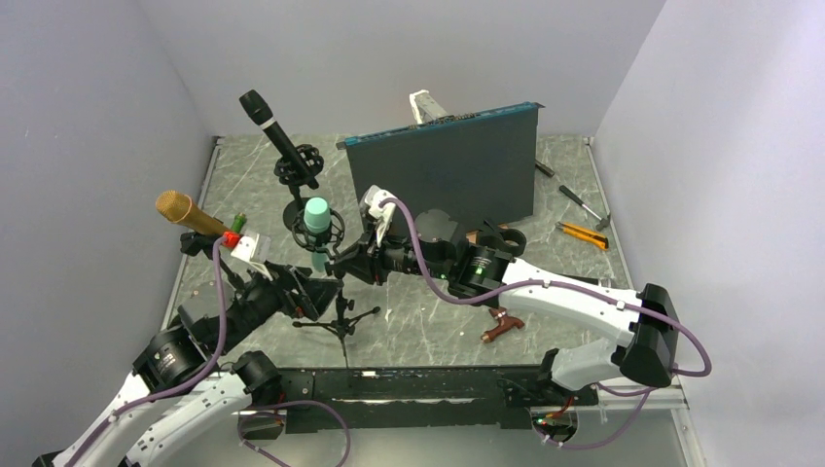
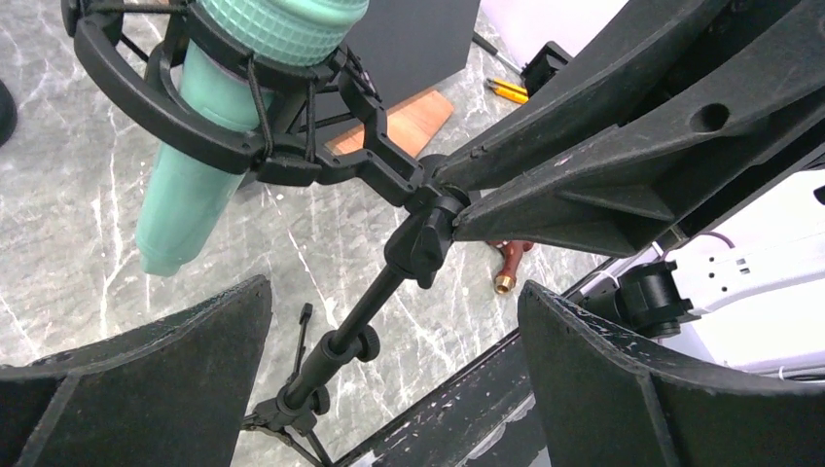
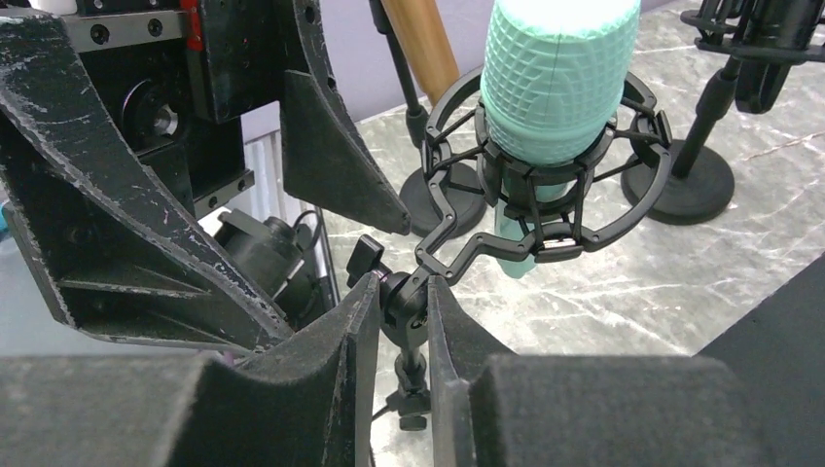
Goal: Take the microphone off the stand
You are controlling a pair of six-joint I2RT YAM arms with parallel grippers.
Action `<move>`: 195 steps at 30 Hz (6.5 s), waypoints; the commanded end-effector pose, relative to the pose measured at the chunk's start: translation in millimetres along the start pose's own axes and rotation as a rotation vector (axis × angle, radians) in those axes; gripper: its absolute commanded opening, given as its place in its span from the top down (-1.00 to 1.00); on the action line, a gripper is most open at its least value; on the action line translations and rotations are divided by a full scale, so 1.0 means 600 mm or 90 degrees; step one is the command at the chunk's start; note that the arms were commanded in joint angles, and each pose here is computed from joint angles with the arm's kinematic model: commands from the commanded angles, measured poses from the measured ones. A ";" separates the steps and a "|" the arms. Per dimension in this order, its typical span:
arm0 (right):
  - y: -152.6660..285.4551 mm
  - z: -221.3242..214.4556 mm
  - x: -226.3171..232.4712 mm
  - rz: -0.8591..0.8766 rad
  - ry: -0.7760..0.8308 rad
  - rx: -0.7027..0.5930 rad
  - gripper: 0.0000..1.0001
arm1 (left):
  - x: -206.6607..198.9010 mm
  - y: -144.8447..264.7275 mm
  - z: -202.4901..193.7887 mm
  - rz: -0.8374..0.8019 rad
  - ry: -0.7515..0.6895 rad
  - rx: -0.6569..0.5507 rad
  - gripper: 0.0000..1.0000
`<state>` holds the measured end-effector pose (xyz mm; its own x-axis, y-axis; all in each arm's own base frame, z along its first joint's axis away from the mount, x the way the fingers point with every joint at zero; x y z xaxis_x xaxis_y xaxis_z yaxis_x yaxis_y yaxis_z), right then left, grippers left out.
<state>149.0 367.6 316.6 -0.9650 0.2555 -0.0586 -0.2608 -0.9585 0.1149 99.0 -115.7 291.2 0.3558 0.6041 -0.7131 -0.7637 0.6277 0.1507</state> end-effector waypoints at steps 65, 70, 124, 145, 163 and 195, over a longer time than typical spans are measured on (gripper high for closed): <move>-0.310 -0.276 -0.070 -0.186 -0.136 0.227 0.02 | -0.002 0.068 0.051 0.032 -0.068 -0.066 -0.97; -0.311 -0.281 -0.059 -0.146 -0.123 0.199 0.31 | -0.002 0.069 0.051 0.031 -0.064 -0.066 -0.99; -0.103 -0.101 -0.031 -0.196 0.027 -0.141 1.00 | 0.026 -0.044 0.069 0.349 0.165 -0.132 -0.82; -0.074 -0.094 0.008 -0.164 0.064 -0.149 1.00 | 0.057 -0.134 0.110 0.375 0.105 -0.128 -0.19; -0.071 -0.116 0.010 -0.172 0.083 -0.086 -0.21 | 0.041 -0.124 0.139 0.292 -0.029 -0.158 1.00; 0.115 -0.161 -0.014 -0.317 -0.061 -0.044 -0.84 | -0.003 -0.172 -0.009 -0.273 -0.394 -0.215 1.00</move>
<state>139.7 295.7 219.9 -0.7506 0.6597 -0.0387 -0.6605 -0.7472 0.0733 190.5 -174.3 240.0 0.6650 0.7005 -0.2591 -0.7404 0.6637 -0.1060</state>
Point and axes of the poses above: each gripper's point midway between its finger pads, its own y axis back along the fingers, its own x axis along the line the jaws close on, z = x × y, the point moved 6 cm from there along y, back along the fingers, and after that the axes turned 15 degrees about y, right-handed, at the moved point
